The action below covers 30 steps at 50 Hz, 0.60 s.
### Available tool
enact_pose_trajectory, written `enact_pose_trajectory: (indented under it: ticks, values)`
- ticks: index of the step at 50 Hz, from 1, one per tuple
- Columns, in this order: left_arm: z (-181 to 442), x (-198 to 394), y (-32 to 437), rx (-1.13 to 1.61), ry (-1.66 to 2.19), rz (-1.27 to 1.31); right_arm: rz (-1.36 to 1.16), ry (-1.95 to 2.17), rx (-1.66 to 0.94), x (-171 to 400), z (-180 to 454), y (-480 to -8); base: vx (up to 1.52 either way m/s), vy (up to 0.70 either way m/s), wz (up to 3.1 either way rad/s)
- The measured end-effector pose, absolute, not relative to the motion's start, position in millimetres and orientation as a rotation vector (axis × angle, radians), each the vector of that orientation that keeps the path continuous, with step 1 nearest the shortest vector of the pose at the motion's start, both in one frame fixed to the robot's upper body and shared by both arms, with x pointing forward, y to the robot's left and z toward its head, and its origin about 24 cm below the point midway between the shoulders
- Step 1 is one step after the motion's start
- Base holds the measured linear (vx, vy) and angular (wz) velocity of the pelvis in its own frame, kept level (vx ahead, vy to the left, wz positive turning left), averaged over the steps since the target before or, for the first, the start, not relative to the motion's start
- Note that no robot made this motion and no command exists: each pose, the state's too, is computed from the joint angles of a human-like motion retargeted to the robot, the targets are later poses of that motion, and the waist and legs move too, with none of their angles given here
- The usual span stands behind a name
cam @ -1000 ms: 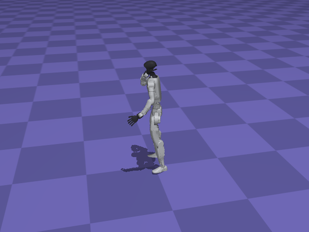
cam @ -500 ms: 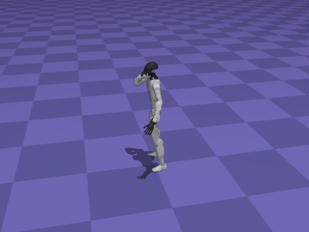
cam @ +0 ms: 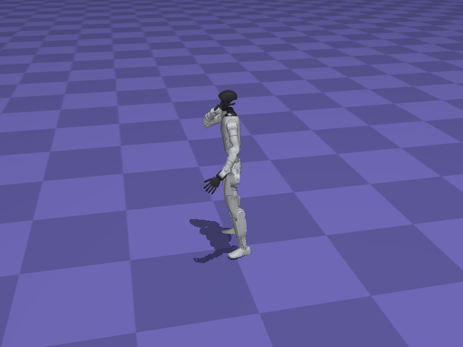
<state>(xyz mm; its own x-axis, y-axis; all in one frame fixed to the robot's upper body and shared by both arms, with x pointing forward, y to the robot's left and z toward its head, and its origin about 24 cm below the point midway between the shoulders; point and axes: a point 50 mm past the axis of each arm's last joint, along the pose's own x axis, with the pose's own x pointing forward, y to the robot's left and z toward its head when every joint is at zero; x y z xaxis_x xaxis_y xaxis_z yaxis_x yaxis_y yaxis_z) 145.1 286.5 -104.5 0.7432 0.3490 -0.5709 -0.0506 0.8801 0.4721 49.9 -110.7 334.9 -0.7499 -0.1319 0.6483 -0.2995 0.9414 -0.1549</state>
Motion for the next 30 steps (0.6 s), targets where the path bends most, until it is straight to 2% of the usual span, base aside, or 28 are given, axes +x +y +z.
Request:
enact_pose_trajectory:
  ticks: [17, 30]
  values:
    - [-91.6, 177.8, 265.4, 0.416, 0.575, 0.177, 0.165, -2.386, 0.393, 55.2, 332.4, -119.1, -0.02, -0.04, -0.08]
    - [-82.9, 188.2, 268.7, 0.383, 0.524, 0.251, 0.182, -2.395, 0.363, 54.9, 331.6, -114.6, 0.0, 0.01, 0.03]
